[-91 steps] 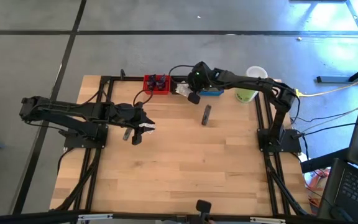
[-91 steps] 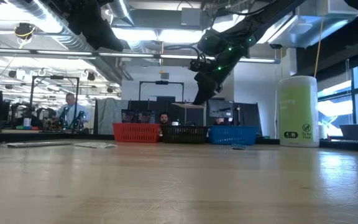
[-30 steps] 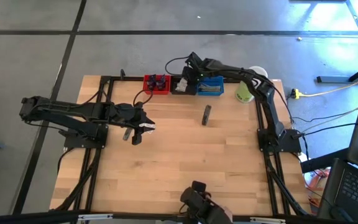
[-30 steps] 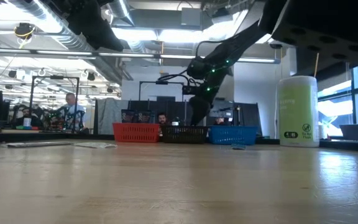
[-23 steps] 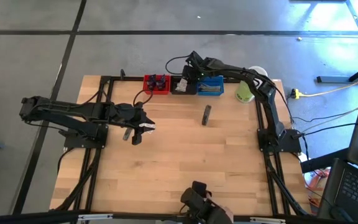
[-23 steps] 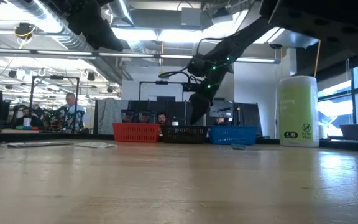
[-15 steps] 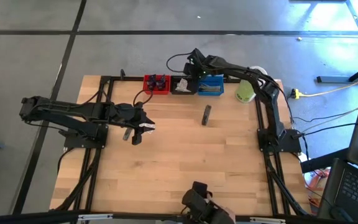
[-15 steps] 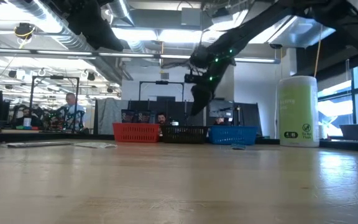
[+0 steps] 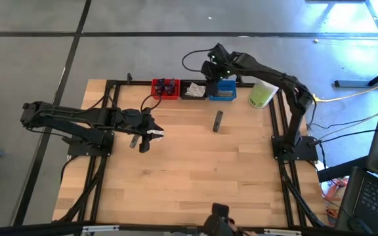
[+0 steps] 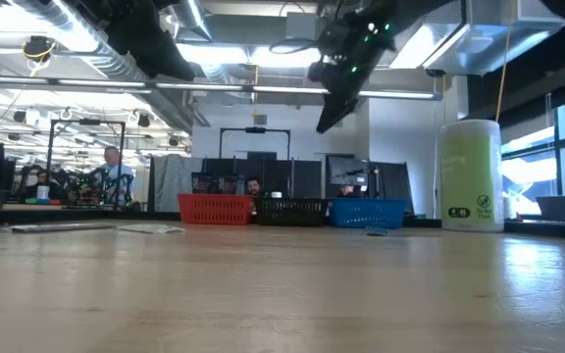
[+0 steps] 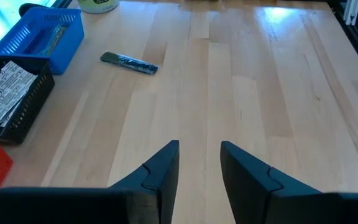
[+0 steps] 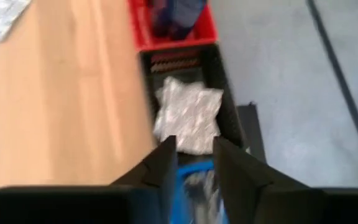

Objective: Pick & Place Travel size toiletries
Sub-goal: Put the black comb into the blue bin

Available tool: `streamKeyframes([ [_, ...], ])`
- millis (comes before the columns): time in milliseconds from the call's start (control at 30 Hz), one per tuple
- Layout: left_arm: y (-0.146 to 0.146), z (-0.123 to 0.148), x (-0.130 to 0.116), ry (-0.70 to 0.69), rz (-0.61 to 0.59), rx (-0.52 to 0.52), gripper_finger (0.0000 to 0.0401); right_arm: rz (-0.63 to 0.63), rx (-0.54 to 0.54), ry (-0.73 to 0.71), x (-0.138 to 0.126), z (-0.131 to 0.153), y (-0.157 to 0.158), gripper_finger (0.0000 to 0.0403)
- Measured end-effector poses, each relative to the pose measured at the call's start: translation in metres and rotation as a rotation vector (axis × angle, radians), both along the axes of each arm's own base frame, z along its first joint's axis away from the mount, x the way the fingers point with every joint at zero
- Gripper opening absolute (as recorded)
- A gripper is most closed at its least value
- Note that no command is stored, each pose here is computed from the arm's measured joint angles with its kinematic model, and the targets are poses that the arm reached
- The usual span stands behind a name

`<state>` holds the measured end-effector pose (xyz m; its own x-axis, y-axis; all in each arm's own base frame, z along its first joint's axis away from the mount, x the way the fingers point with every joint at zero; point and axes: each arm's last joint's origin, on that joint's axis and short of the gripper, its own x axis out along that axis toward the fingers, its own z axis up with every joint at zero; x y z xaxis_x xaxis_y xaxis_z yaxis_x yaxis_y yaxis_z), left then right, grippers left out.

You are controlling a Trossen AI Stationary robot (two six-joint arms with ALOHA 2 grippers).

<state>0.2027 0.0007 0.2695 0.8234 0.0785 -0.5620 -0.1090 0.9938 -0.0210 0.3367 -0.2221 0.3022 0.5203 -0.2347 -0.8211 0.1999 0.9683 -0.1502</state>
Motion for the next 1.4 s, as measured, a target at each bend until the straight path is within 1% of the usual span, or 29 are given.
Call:
streamKeyframes([
  [200, 0.0, 0.0, 0.0, 0.0, 0.0, 0.0, 0.0114, 0.018, 0.066, 0.067, -0.015, 0.019, 0.029, 0.0022],
  [267, 0.0, 0.0, 0.0, 0.0, 0.0, 0.0, 0.0114, 0.014, 0.086, 0.078, -0.016, 0.021, 0.036, 0.0007],
  [400, 0.0, 0.0, 0.0, 0.0, 0.0, 0.0, 0.0114, 0.01, 0.116, 0.084, -0.011, 0.021, 0.05, 0.0016],
  [533, 0.0, 0.0, 0.0, 0.0, 0.0, 0.0, 0.0114, 0.063, 0.132, 0.122, -0.005, 0.019, 0.07, 0.0005],
  [767, 0.0, 0.0, 0.0, 0.0, 0.0, 0.0, 0.0114, 0.172, 0.151, 0.144, 0.011, 0.018, 0.117, 0.0003],
  [900, 0.0, 0.0, 0.0, 0.0, 0.0, 0.0, 0.0114, 0.185, 0.138, 0.156, 0.017, 0.018, 0.142, 0.0003],
  [1067, 0.0, 0.0, 0.0, 0.0, 0.0, 0.0, 0.0114, 0.226, 0.155, 0.175, 0.021, 0.017, 0.173, 0.0002],
  [1133, 0.0, 0.0, 0.0, 0.0, 0.0, 0.0, 0.0114, 0.248, 0.159, 0.186, 0.022, 0.013, 0.185, 0.0002],
  [1200, 0.0, 0.0, 0.0, 0.0, 0.0, 0.0, 0.0114, 0.26, 0.168, 0.207, 0.018, 0.003, 0.196, 0.0002],
  [1267, 0.0, 0.0, 0.0, 0.0, 0.0, 0.0, 0.0114, 0.274, 0.169, 0.19, 0.011, -0.008, 0.206, 0.0001],
  [1400, 0.0, 0.0, 0.0, 0.0, 0.0, 0.0, 0.0114, 0.257, 0.185, 0.131, -0.019, -0.035, 0.216, 0.0001],
])
